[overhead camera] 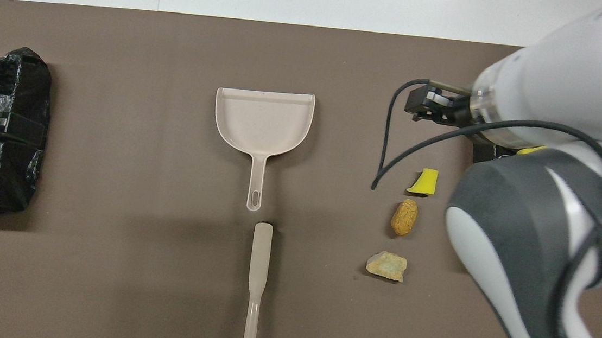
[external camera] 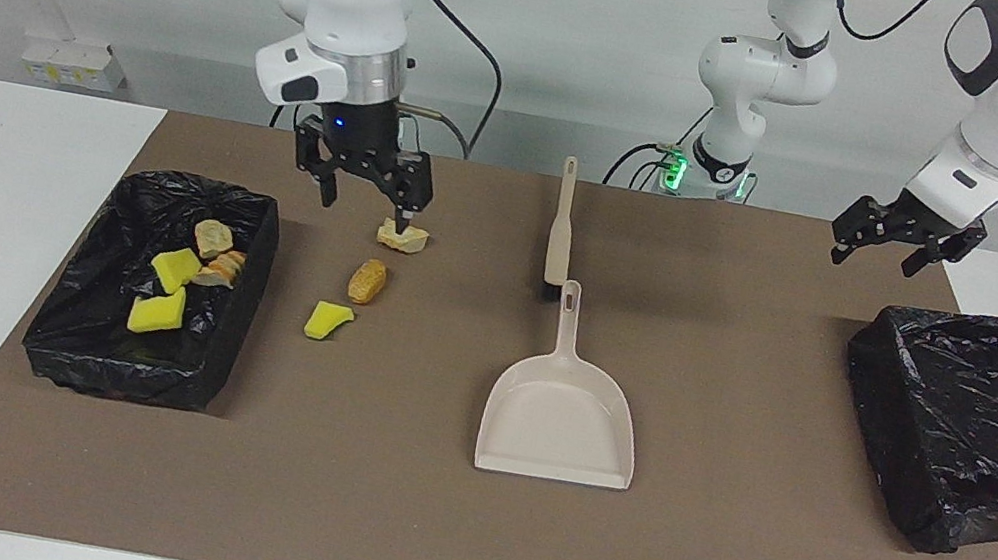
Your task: Sweep and dump trash in bin
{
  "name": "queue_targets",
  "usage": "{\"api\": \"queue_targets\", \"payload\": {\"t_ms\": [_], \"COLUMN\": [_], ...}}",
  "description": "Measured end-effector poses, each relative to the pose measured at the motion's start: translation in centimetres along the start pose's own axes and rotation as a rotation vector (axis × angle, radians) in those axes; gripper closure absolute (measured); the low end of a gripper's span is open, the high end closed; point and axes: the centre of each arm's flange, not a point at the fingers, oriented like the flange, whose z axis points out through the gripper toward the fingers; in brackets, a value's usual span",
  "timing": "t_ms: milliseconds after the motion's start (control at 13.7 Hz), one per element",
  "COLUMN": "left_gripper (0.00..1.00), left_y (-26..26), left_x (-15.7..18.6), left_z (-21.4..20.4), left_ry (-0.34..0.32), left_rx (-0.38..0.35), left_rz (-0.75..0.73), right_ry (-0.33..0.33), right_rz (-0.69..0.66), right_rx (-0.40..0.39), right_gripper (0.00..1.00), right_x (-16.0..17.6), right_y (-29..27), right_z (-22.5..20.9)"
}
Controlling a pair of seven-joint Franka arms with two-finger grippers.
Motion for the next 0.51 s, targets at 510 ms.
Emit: {"api": "queue_targets", "payload": {"t_ms": [510], "left_gripper": [0.0], "left_y": [7.5], "left_x": [1.7], "left_z": [3.7], "left_ry": [-0.006], "left_rx": [0.004], "left_rz": [0.03], "right_ry": [-0.082], "right_rz": [-0.052], "right_rx": [-0.08], "right_gripper": [0.0], "right_x": [-2.6], "right_y": [9.1], "right_z": [-6.4]}}
